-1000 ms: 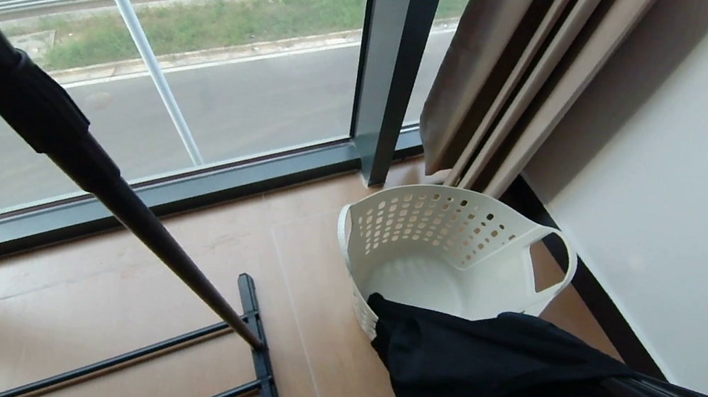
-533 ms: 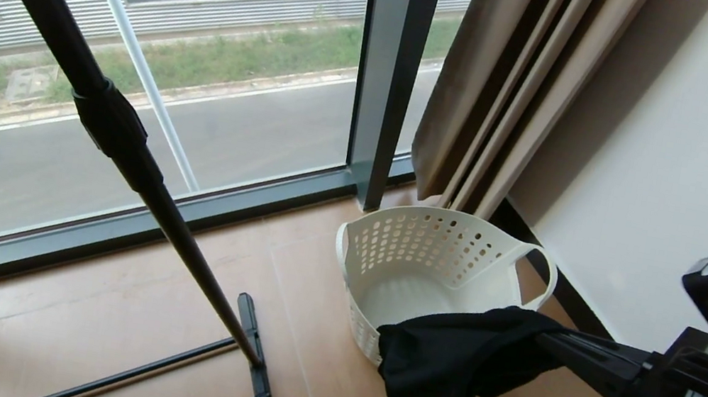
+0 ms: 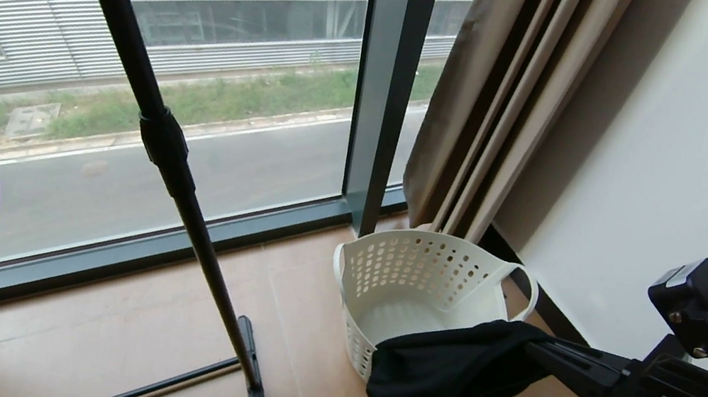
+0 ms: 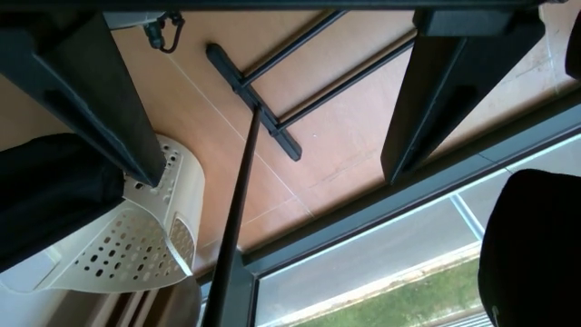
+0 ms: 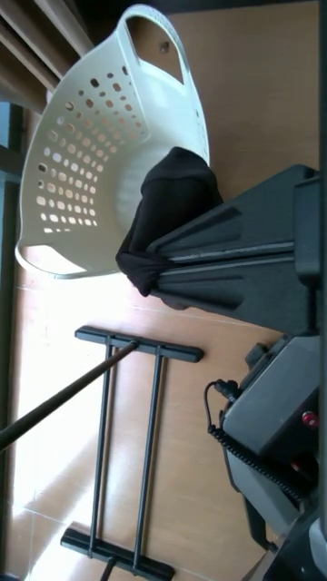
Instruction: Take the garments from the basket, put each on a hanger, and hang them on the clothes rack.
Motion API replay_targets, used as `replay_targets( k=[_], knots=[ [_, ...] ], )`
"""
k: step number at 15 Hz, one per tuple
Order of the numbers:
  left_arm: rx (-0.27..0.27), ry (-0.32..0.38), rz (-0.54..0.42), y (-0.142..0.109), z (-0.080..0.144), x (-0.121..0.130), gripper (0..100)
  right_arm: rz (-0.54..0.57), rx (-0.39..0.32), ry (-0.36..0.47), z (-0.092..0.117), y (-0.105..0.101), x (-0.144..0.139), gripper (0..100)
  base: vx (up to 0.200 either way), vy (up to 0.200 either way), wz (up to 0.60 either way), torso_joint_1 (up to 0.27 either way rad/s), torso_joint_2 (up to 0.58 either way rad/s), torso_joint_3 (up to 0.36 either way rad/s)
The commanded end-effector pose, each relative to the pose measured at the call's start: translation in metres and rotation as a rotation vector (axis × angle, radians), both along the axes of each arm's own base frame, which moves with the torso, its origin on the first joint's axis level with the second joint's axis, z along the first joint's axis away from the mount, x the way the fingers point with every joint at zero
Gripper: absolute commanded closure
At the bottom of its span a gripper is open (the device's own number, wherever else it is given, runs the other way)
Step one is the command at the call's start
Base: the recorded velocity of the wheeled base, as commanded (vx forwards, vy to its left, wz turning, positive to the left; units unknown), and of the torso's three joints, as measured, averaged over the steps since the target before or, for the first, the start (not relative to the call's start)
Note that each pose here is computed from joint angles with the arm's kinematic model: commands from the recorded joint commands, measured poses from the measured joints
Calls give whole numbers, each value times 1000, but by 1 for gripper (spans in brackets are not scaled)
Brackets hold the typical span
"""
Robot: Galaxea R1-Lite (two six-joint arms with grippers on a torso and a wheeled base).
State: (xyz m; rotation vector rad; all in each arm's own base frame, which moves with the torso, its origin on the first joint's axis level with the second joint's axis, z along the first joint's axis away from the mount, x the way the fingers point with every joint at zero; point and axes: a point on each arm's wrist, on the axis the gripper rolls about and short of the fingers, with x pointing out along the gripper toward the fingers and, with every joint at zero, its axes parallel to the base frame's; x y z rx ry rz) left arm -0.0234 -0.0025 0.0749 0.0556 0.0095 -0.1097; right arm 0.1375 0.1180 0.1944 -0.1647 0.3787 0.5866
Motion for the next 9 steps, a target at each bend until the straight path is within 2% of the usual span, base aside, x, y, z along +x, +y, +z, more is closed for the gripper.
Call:
replay_targets(
  k=[1,4,9],
  knots=[
    [0,1,0,0,0,0,0,-1,-11,0,-2,-1,0,100,0,0,0,2,2,212],
    [0,1,2,0,0,0,0,-3,-4,-12,1,-4,-2,100,0,0,0,41,-248,-6],
    [0,1,0,0,0,0,0,-1,7,-25,3,-6,-5,100,0,0,0,105,-439,-131]
  ],
)
